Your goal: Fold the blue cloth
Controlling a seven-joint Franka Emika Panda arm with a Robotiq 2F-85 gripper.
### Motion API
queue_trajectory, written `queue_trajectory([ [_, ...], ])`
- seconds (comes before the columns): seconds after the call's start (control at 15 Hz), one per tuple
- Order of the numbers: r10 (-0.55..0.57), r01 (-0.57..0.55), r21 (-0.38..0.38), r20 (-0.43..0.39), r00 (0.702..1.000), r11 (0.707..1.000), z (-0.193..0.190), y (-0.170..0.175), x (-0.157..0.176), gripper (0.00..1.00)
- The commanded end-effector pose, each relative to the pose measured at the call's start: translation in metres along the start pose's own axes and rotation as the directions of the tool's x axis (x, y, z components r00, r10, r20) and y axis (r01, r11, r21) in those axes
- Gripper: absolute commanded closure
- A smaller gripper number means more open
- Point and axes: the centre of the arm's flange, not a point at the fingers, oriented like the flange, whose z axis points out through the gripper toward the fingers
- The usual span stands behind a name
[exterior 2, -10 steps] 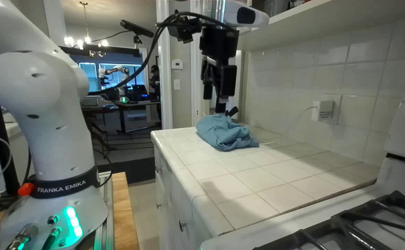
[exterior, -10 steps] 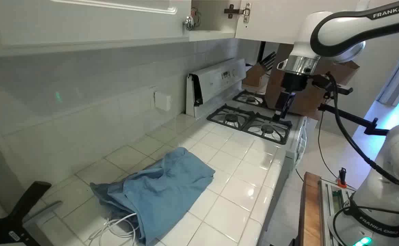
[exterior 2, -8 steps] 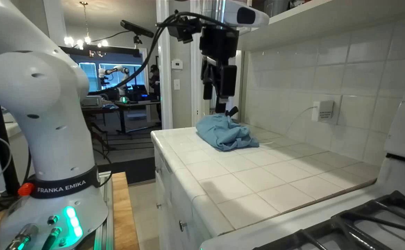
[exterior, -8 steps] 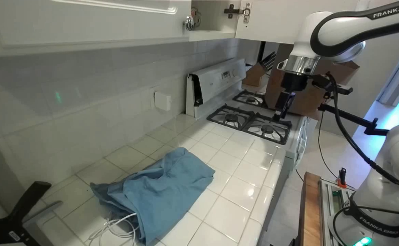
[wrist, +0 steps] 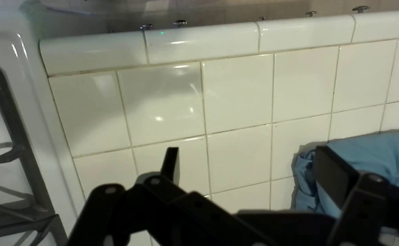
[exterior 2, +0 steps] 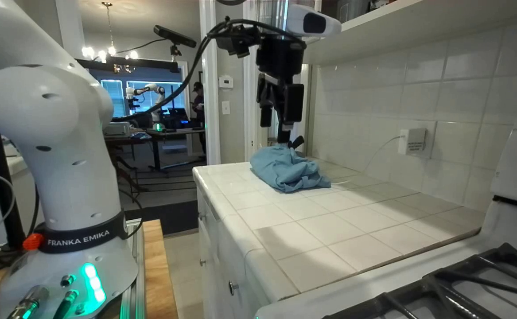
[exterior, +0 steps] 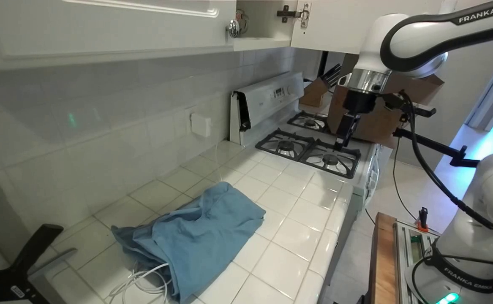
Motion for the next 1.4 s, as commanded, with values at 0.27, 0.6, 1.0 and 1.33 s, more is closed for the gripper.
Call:
queue_trajectory([
  [0.27, -0.169, 0.166, -0.033, -0.139, 0.976, 0.986, 0.059, -0.085, 0.069, 0.0],
  [0.6, -0.213, 0.218, 0.006, -0.196, 0.957, 0.976, 0.105, -0.132, 0.093, 0.0],
  [1.0, -0.228, 0.241, 0.062, -0.166, 0.959, 0.968, 0.149, -0.156, 0.101, 0.0],
  [1.33, -0.23, 0.238, 0.048, -0.134, 0.964, 0.97, 0.158, -0.16, 0.092, 0.0],
])
